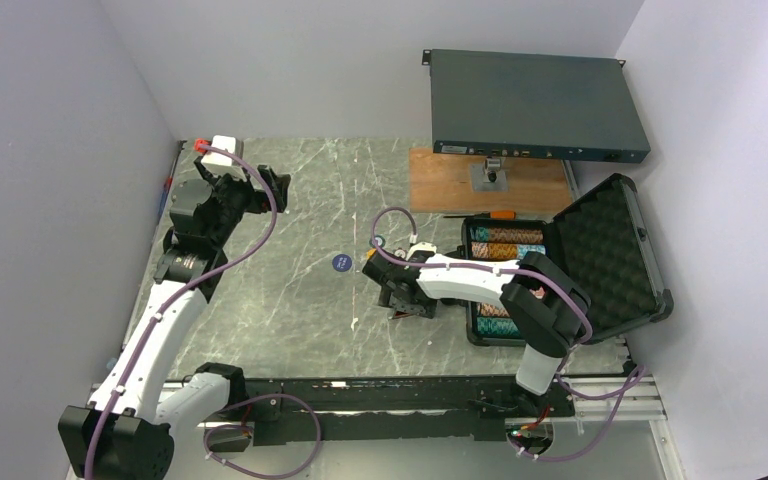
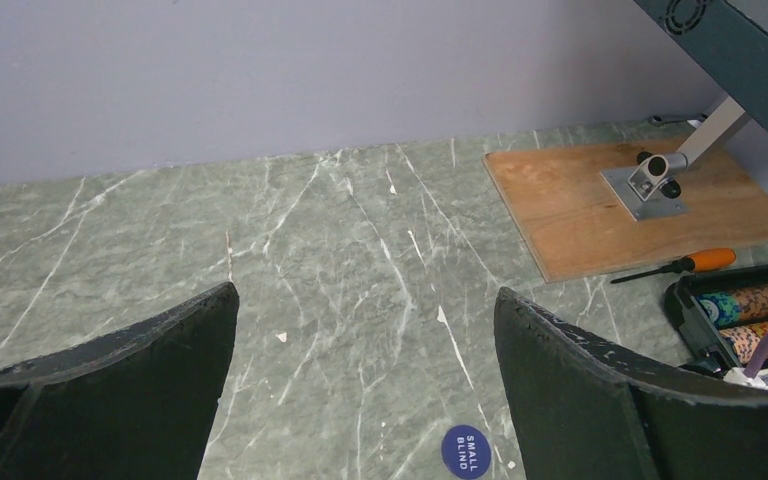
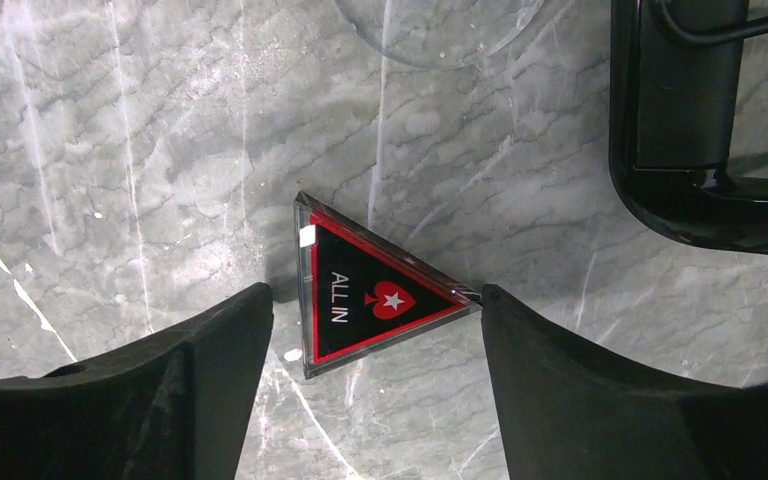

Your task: Pack up texas hold em set

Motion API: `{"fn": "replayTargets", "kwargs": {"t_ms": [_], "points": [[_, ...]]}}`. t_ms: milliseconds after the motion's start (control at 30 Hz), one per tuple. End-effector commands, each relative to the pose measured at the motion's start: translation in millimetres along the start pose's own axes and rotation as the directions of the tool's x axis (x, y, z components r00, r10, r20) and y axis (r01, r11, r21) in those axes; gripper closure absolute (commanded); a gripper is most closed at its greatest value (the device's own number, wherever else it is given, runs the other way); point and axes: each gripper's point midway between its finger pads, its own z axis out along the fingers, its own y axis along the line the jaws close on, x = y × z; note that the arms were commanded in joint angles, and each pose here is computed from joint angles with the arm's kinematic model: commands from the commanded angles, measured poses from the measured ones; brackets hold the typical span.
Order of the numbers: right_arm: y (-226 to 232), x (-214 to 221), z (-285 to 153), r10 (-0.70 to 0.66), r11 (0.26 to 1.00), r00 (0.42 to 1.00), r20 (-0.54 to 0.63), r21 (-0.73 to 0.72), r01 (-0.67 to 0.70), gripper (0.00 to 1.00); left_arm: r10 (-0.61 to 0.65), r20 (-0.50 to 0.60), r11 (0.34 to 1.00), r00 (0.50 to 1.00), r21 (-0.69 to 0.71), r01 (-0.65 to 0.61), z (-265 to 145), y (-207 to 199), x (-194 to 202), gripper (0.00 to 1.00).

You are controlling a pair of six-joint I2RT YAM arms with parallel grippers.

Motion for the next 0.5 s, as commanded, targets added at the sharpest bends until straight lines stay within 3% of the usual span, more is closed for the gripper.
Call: {"fn": "replayTargets", "kwargs": {"t_ms": [0,467], "points": [[-5.3,2.3,12.5,-0.018,0.999,1.000,0.010,0.031,0.018,0.26,-0.004,0.069,1.000,0.998,0.030,0.002,-1.9,-8.6,-28.3,0.01],[1.6,-14.0,2.2,-0.056,0.998,0.996,0.063,-0.003,0.057,0.53,-0.006,0.062,0.999,0.998,0.036,0.003,0.2,-9.2,-26.0,0.01]]}}
